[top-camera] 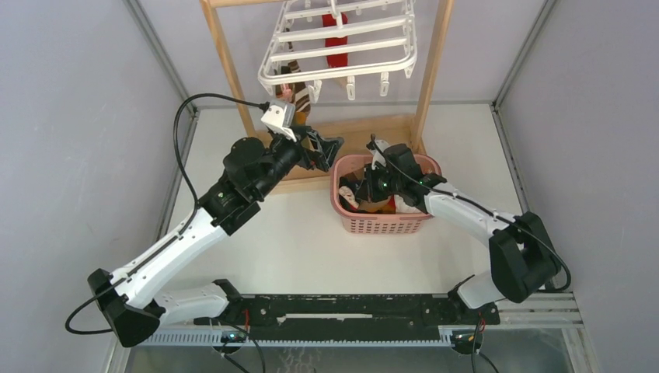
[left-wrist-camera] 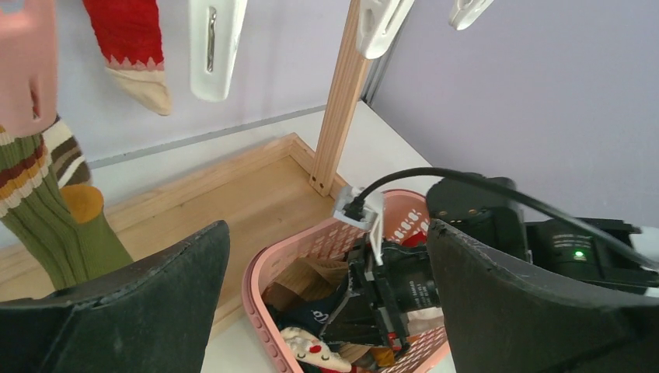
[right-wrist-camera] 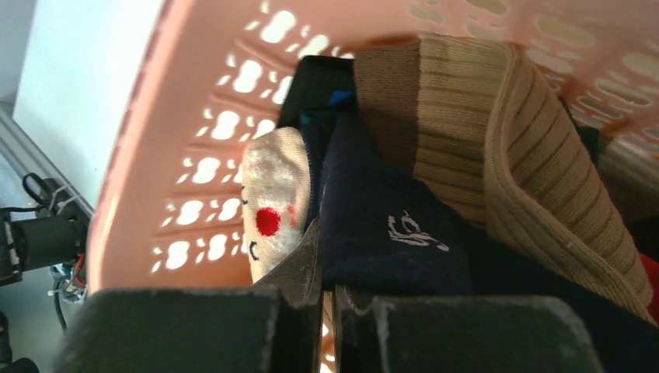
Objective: Remove the socks clipped to the hanger
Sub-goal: Place the sock in the bin.
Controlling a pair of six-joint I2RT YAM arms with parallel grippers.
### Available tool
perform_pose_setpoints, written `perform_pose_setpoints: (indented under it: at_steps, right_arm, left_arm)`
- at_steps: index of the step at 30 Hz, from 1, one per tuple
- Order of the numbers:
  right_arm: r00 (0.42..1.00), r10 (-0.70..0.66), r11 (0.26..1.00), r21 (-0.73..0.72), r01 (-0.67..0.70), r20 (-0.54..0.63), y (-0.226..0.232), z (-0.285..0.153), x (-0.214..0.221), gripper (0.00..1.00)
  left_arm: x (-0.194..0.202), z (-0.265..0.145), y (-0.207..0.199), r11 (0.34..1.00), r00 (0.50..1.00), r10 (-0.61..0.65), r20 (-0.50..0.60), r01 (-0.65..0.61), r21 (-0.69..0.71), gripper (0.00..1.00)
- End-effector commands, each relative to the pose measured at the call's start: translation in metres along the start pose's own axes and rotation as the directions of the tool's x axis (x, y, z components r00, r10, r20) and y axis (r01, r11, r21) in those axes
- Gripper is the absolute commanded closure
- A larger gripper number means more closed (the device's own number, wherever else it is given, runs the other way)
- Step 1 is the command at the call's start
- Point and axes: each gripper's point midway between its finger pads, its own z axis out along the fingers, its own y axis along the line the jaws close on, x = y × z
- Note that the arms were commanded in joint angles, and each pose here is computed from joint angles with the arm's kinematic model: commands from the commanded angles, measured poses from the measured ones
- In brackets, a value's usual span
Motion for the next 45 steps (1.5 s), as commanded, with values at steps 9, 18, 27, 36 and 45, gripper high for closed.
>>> perform_pose_setpoints:
  at_steps: [9,18,27,36,45]
  right_arm:
    - [0.999,-0.006,0.983,0.185,0.014,-0.044,-0.029,0.011,-0.016,0.89]
    - [0.982,0.013,0.948,0.315,0.048,-0.188,-0.046,0.008,-0.004,0.83]
    - [0.953,0.039,0.95,0.306,0.059,-0.302,-0.042,0.01,0.024,0.79]
    - [0.937,0.04,0.951,0.302,0.072,-0.348,-0.042,0.013,0.035,0.68]
    - [0.965,-0.02,0.967,0.241,0.085,-0.261,-0.016,-0.006,0.01,0.36]
  left_arm:
    - [-0.015,-0.011,-0.007,0.999,0.998,-0.031,0.047,0.031,0.016,0.0]
    - [-0.019,-0.016,-0.007,0.999,0.998,-0.032,0.057,0.031,0.016,0.0]
    - [-0.024,-0.02,-0.008,0.999,0.997,-0.034,0.064,0.033,0.021,0.0]
    - [-0.028,-0.025,-0.008,0.999,0.996,-0.037,0.077,0.035,0.02,0.0]
    - [-0.022,-0.034,-0.003,1.0,0.999,-0.025,0.045,0.024,0.004,0.0]
